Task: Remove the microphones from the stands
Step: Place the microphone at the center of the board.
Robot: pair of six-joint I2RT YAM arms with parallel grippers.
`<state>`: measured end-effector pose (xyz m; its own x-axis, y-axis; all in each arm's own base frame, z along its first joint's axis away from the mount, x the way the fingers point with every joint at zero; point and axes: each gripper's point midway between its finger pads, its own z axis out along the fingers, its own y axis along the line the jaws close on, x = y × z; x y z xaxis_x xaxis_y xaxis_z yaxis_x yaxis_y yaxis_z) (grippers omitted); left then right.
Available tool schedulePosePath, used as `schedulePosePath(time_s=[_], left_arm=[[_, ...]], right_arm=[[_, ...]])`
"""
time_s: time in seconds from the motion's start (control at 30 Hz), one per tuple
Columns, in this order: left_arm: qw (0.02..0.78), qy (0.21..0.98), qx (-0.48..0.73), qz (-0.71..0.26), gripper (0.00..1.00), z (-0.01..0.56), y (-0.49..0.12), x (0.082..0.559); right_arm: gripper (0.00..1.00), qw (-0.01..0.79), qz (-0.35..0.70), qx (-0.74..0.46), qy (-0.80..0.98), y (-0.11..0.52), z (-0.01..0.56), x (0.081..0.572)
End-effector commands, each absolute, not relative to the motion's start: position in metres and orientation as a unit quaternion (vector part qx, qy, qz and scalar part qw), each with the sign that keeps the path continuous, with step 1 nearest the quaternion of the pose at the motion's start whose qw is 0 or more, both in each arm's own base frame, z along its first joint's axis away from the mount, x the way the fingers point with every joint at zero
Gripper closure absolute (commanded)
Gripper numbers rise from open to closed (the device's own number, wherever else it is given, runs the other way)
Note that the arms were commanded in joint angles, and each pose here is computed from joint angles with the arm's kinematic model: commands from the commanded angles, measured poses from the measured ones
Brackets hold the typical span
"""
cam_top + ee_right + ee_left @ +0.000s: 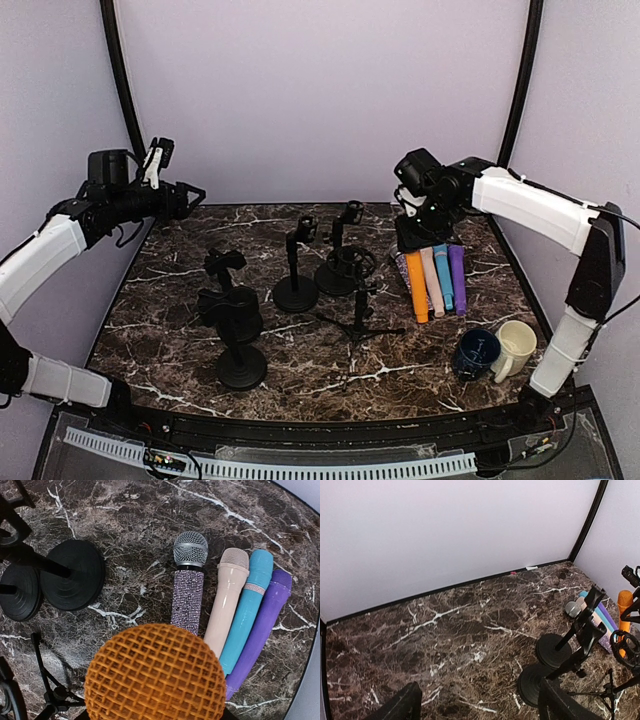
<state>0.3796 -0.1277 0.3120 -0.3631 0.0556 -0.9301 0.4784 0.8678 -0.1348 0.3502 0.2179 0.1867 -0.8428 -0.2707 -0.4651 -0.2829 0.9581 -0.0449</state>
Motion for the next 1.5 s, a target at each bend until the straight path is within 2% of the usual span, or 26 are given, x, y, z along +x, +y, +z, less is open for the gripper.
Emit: schedulePosePath(time_s=[0.0, 0.2, 0.37, 0.53, 0.67, 0.83, 1.13, 1.23, 1.47], left_arm=[[0.572, 0.789, 0.148, -0.170, 0.18, 0.309, -0.111, 0.368], [0.585, 0.788, 0.151, -0.120, 0.18, 0.293, -0.097, 0.366], [0.579, 0.791, 0.157, -0.117, 0.18, 0.287, -0.098, 0.365], [0.576, 0.791, 0.162, -0.129, 0.18, 0.286, -0.102, 0.365], [0.573, 0.793, 0.162, -0.128, 0.18, 0.283, -0.102, 0.366], [0.570, 0.795, 0.162, -0.131, 0.18, 0.280, -0.102, 0.366], [0.565, 0.798, 0.164, -0.133, 0.18, 0.277, -0.103, 0.366], [0.564, 0.798, 0.164, -0.133, 0.18, 0.276, -0.104, 0.366], [0.563, 0.799, 0.165, -0.130, 0.18, 0.276, -0.103, 0.366]], right_arm=[[1.00, 0.225, 0.050, -0.152, 0.961, 0.233, 0.177, 0.365], [1.00, 0.197, 0.046, -0.162, 0.966, 0.240, 0.145, 0.385], [1.00, 0.196, 0.049, -0.163, 0.966, 0.248, 0.127, 0.401], [0.95, 0.185, 0.042, -0.156, 0.969, 0.252, 0.101, 0.412], [0.84, 0.174, 0.053, -0.152, 0.972, 0.262, 0.082, 0.418], [0.81, 0.167, 0.047, -0.145, 0.974, 0.264, 0.066, 0.424], [0.78, 0.166, -0.049, -0.140, 0.975, 0.232, 0.051, 0.429], [0.73, 0.165, -0.048, -0.142, 0.975, 0.233, 0.048, 0.428], [0.54, 0.162, -0.038, -0.139, 0.976, 0.238, 0.045, 0.430]])
